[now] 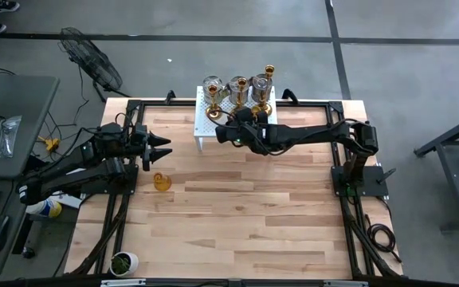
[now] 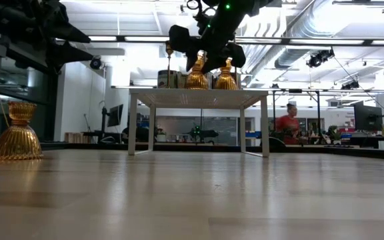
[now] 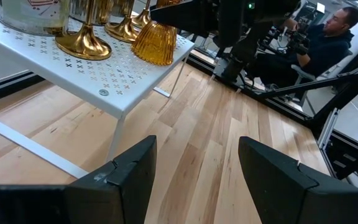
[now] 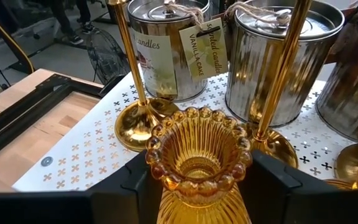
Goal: Pick & Place candle stick holders
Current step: Put the right yellow candle holder aligned with the other yellow candle holder on the shelf
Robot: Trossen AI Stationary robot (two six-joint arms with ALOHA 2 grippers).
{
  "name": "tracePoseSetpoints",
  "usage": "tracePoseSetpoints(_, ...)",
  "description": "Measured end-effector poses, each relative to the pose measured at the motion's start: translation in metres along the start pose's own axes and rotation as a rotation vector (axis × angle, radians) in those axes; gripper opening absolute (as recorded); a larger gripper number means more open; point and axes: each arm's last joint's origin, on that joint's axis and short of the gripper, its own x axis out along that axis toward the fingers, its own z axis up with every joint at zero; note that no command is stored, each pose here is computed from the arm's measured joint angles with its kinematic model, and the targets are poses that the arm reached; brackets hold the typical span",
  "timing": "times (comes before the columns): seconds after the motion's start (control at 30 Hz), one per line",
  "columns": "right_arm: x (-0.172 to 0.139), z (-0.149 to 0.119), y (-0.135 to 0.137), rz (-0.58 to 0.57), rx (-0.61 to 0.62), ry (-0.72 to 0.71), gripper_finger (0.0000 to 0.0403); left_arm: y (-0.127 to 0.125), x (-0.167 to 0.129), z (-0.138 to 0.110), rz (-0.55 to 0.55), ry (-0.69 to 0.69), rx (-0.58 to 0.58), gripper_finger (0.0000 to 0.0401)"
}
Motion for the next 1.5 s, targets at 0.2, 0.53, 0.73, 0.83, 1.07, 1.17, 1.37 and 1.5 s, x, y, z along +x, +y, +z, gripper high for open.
tracePoseSetpoints(0.2, 0.0000, 0.0003, -0.0001, -0.006, 0.002, -0.007, 0.0182, 0.0000, 0.0000, 0.0000, 0.000, 0.000, 0.000, 0.0223)
tracePoseSetpoints(0.53, -0.0001, 0.0003, 0.0000, -0.005, -0.005, -0.007, 0.0182, 0.0000, 0.0000, 0.0001, 0.000, 0.000, 0.000, 0.0223)
tracePoseSetpoints(0.73, -0.0001, 0.0000, 0.0004, 0.006, -0.007, 0.002, 0.0182, 0.0000, 0.0000, 0.0000, 0.000, 0.000, 0.000, 0.0223)
tracePoseSetpoints(0.83, 0.0007, 0.0004, -0.0001, 0.008, -0.006, 0.006, 0.0183, -0.0001, -0.0001, 0.0001, 0.000, 0.000, 0.000, 0.0223)
tracePoseSetpoints(1.07, 0.0006, 0.0002, 0.0000, 0.007, -0.007, 0.005, 0.0242, 0.0000, -0.0001, 0.0001, 0.000, 0.000, 0.000, 0.0223)
tracePoseSetpoints(1.17, 0.0006, 0.0002, 0.0000, 0.007, -0.007, 0.005, 0.0272, 0.0000, 0.0000, 0.0000, 0.000, 0.000, 0.000, 0.0223)
tracePoseSetpoints(1.37, 0.0006, 0.0002, -0.0001, 0.006, -0.009, 0.005, 0.0297, 0.0000, 0.0000, 0.0000, 0.000, 0.000, 0.000, 0.0223)
tracePoseSetpoints(1.5, -0.0005, 0.0015, -0.0007, 0.007, -0.029, 0.004, 0.0296, 0.0000, -0.0001, 0.0001, 0.000, 0.000, 0.000, 0.0223)
